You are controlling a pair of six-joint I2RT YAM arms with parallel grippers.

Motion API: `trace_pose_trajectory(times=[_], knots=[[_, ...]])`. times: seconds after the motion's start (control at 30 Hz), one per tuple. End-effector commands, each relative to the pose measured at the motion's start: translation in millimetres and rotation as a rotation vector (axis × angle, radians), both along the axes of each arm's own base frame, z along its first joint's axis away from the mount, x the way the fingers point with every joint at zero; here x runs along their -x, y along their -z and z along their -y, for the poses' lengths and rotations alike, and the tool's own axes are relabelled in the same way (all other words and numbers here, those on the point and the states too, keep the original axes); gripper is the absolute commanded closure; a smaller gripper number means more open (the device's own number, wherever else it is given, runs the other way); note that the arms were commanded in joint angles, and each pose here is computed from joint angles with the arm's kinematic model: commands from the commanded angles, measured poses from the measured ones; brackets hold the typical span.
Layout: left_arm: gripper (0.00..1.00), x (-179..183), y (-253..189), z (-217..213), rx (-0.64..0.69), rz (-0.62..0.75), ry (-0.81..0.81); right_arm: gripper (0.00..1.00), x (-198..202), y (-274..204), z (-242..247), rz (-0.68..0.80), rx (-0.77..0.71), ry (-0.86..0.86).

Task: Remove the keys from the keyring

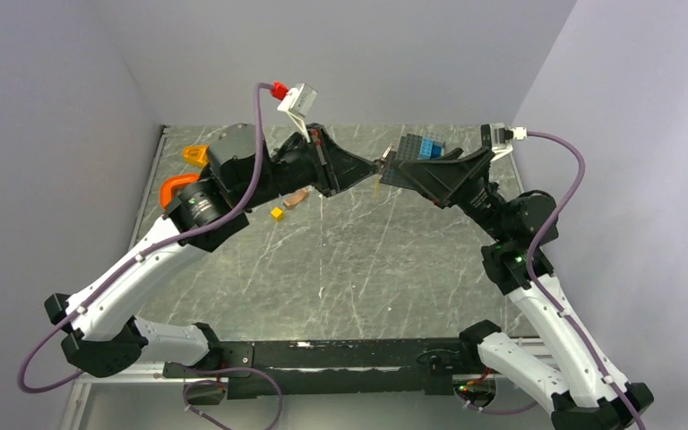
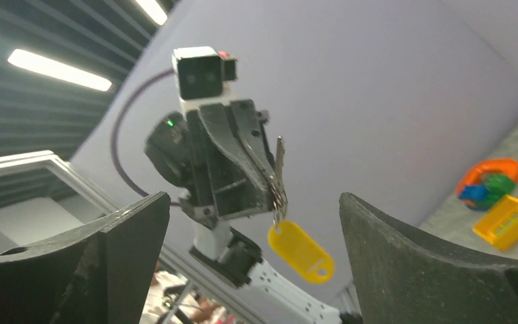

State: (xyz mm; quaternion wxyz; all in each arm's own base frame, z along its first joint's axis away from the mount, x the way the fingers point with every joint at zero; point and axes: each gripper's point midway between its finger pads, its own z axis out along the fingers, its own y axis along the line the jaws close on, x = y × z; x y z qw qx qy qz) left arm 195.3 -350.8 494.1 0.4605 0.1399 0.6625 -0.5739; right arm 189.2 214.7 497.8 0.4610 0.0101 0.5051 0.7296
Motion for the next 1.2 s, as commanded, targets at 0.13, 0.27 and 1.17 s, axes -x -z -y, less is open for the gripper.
trace_pose_trajectory(times=[0.13, 0.27, 1.17], knots=[[1.00, 34.5, 12.6, -45.6, -0.227, 0.038, 0.142, 0.00, 17.5, 24.8, -9.0, 0.164, 0.466, 0.008], [1.00, 51.0, 37.9, -55.8, -0.345, -0.013, 0.236, 0.07, 35.0, 31.3, -18.3, 0.269, 0.573, -0.138], [1.00, 75.6, 62.7, -48.4, -0.363, -0.066, 0.430, 0.41, 72.4, 61.5, -44.5, 0.327, 0.593, -0.552]])
